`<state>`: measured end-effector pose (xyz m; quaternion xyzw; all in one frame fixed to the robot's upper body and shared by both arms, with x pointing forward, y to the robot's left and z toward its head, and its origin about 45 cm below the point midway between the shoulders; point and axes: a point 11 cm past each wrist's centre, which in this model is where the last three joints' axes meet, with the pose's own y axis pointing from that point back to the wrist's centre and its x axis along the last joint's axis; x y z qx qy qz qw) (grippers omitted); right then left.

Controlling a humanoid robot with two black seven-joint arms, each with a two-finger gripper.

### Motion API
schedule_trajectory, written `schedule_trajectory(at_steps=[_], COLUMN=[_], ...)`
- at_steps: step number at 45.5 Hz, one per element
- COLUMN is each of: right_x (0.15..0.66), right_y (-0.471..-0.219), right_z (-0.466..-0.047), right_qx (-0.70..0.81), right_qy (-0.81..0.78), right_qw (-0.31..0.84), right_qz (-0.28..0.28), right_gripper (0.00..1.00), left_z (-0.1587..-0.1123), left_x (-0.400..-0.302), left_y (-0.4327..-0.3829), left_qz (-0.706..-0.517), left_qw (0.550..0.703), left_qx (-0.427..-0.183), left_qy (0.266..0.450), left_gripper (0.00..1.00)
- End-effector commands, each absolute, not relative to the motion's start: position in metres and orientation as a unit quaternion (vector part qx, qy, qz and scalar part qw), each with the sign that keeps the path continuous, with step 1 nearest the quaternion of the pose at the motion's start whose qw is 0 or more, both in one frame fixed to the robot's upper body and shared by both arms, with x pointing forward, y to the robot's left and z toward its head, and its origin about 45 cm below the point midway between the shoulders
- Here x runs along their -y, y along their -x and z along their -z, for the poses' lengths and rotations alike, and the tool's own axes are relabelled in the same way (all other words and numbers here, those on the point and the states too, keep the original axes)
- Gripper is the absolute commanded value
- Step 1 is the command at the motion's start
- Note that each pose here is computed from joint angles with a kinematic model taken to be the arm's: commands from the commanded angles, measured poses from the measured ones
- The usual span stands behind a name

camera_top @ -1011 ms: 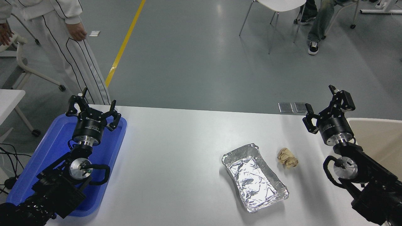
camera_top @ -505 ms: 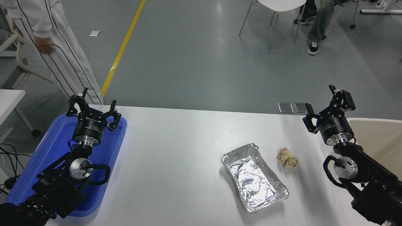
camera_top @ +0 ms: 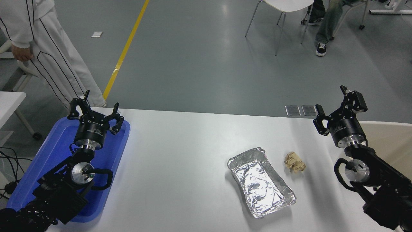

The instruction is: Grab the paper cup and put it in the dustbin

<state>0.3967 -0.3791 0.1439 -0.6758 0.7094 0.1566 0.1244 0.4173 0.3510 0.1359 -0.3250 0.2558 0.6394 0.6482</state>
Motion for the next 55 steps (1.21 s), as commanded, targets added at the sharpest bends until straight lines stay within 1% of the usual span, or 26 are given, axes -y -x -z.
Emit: schedule_trajectory(at_steps=[1, 3, 6, 8, 10, 12, 14, 15, 16, 19, 24, 29, 33, 36, 41, 47, 55], right_x=[0.385, 0.389, 0.394, 0.396, 0.397, 0.397, 0.397, 0.398, 0.398, 0.393, 0.392, 0.391, 0.400, 0.398, 0.404, 0.416, 0.434], right_y=[-0.394, -0.393, -0.391, -0.389, -0.388, -0.387, -0.387, -0.384, -0.382, -0.376, -0.364, -0.368, -0.365, -0.360, -0.360, -0.363, -0.356], right_z=[-0.144, -0.144, -0.145, -0.143, -0.142, -0.142, -0.143, -0.141, -0.139, -0.135, -0.123, -0.128, -0.128, -0.121, -0.124, -0.135, -0.146], right_qx=[-0.711, -0.713, -0.716, -0.718, -0.718, -0.718, -0.716, -0.716, -0.715, -0.701, -0.671, -0.641, -0.622, -0.605, -0.589, -0.588, -0.565], right_qy=[0.675, 0.675, 0.673, 0.671, 0.671, 0.672, 0.673, 0.674, 0.676, 0.694, 0.729, 0.757, 0.769, 0.777, 0.783, 0.781, 0.785], right_qw=[0.120, 0.115, 0.111, 0.110, 0.108, 0.107, 0.108, 0.103, 0.098, 0.071, -0.008, -0.066, -0.120, -0.149, -0.184, -0.200, -0.251], right_qz=[-0.153, -0.151, -0.148, -0.149, -0.149, -0.150, -0.149, -0.150, -0.151, -0.148, -0.136, -0.110, -0.092, -0.090, -0.075, -0.059, -0.041], right_gripper=[1.00, 1.00, 1.00, 1.00, 1.00, 1.00, 1.00, 1.00, 1.00, 1.00, 1.00, 1.00, 1.00, 1.00, 1.00, 1.00, 1.00], left_z=[-0.1359, -0.1368, -0.1368, -0.1359, -0.1368, -0.1359, -0.1366, -0.1359, -0.1366, -0.1366, -0.1367, -0.1367, -0.1366, -0.1366, -0.1369, -0.1367, -0.1365], left_x=[-0.3509, -0.3515, -0.3515, -0.3509, -0.3515, -0.3509, -0.3508, -0.3509, -0.3508, -0.3508, -0.3507, -0.3507, -0.3508, -0.3508, -0.3503, -0.3507, -0.3506], left_y=[-0.4173, -0.4178, -0.4178, -0.4173, -0.4178, -0.4173, -0.4178, -0.4173, -0.4178, -0.4178, -0.4178, -0.4178, -0.4178, -0.4178, -0.4180, -0.4178, -0.4178], left_qz=[-0.639, -0.639, -0.639, -0.639, -0.639, -0.639, -0.639, -0.639, -0.639, -0.639, -0.639, -0.639, -0.639, -0.639, -0.638, -0.638, -0.639], left_qw=[0.648, 0.648, 0.648, 0.648, 0.648, 0.648, 0.649, 0.648, 0.649, 0.649, 0.649, 0.649, 0.649, 0.649, 0.649, 0.649, 0.649], left_qx=[-0.256, -0.255, -0.255, -0.256, -0.255, -0.256, -0.255, -0.256, -0.255, -0.255, -0.255, -0.255, -0.255, -0.255, -0.255, -0.255, -0.256], left_qy=[0.325, 0.325, 0.325, 0.325, 0.325, 0.325, 0.325, 0.325, 0.325, 0.325, 0.326, 0.326, 0.325, 0.325, 0.326, 0.326, 0.325], left_gripper=[1.00, 1.00, 1.00, 1.00, 1.00, 1.00, 1.00, 1.00, 1.00, 1.00, 1.00, 1.00, 1.00, 1.00, 1.00, 1.00, 1.00])
